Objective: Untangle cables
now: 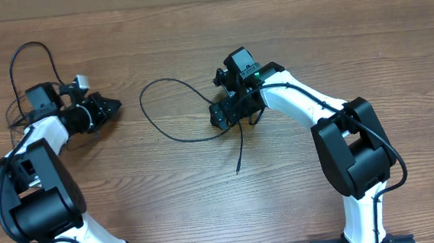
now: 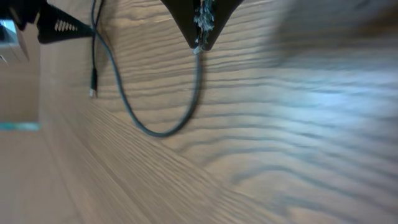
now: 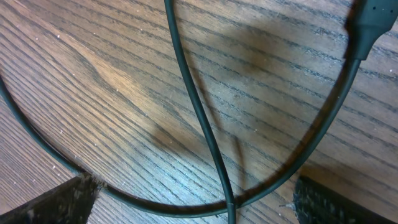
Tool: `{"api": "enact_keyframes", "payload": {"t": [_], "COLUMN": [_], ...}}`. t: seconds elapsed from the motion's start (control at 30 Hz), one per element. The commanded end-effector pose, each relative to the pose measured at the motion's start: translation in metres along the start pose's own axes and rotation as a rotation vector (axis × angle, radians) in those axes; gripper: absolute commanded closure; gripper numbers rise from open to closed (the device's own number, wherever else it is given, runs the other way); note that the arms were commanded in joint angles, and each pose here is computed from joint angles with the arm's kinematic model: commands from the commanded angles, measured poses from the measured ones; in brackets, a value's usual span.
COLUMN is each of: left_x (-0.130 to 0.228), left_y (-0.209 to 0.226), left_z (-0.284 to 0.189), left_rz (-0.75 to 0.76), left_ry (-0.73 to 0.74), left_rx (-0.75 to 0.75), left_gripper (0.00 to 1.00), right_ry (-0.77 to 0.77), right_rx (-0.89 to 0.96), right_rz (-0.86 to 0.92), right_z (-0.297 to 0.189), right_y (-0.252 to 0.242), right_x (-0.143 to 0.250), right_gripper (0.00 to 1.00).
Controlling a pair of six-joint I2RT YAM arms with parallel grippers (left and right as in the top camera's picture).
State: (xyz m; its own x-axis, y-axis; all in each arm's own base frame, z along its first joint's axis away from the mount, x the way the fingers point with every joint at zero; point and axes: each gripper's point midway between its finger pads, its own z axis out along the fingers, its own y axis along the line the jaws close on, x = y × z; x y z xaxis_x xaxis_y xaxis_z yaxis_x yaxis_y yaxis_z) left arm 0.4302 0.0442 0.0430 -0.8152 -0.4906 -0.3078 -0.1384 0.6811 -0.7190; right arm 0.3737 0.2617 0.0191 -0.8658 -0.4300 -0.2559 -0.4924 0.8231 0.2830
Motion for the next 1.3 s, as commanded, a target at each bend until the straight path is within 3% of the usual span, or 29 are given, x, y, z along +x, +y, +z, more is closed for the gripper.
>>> {"api": "enact_keyframes", "payload": {"t": [0.0,0.2,0.4,0.53,0.73,0.9,0.97,1.1,1.27], "left_x": [0.013,0.031,0.059,0.076,0.103,0.122,0.126,0.142,0.164], "left_y": [-0.016,-0.034,-0.029,-0.035,-0.039,-0.046,-0.051,-0.062,-0.063], "left_z": [0.015,0.037,0.059,0.072,0.086,0.097,0.100,0.104,0.101], "left_rz": [0.043,0.098,0.152,0.212,0.307,0.387,0.404,0.358,0.283], "left_ry": [0.047,0.106,0.179,0.217,0.270,0.291,0.297,0.334,0.399], "left_rx": [0.047,0.022,-0.160,-0.231,-0.355,-0.404,-0.398,-0.357,-0.368], "left_gripper": [0.96,0.94,0.87,0.77,0.85,0.77,0.80,0.93,0.96], "right_ry": [0.010,0.010,0.010,0.010,0.010,0.010,0.010,0.010,0.010], "right_rx": [-0.008,-0.008,-0.008,-0.008,-0.008,-0.008,-0.008,-0.008,-0.008], "right_rz": [0.003,0.003,0.003,0.003,0.003,0.003,0.003,0.003,0.003], "right_z": [0.004,0.004,0.004,0.004,0.004,0.004,0.004,0.004,0.004], "right_y": [0.000,0.000,0.000,0.000,0.000,0.000,0.000,0.000,0.000], "right_x": [0.004,0.004,0.004,0.004,0.004,0.004,0.004,0.004,0.004], "right_gripper": [0.00,0.00,0.00,0.00,0.00,0.00,0.00,0.00,0.00]}}
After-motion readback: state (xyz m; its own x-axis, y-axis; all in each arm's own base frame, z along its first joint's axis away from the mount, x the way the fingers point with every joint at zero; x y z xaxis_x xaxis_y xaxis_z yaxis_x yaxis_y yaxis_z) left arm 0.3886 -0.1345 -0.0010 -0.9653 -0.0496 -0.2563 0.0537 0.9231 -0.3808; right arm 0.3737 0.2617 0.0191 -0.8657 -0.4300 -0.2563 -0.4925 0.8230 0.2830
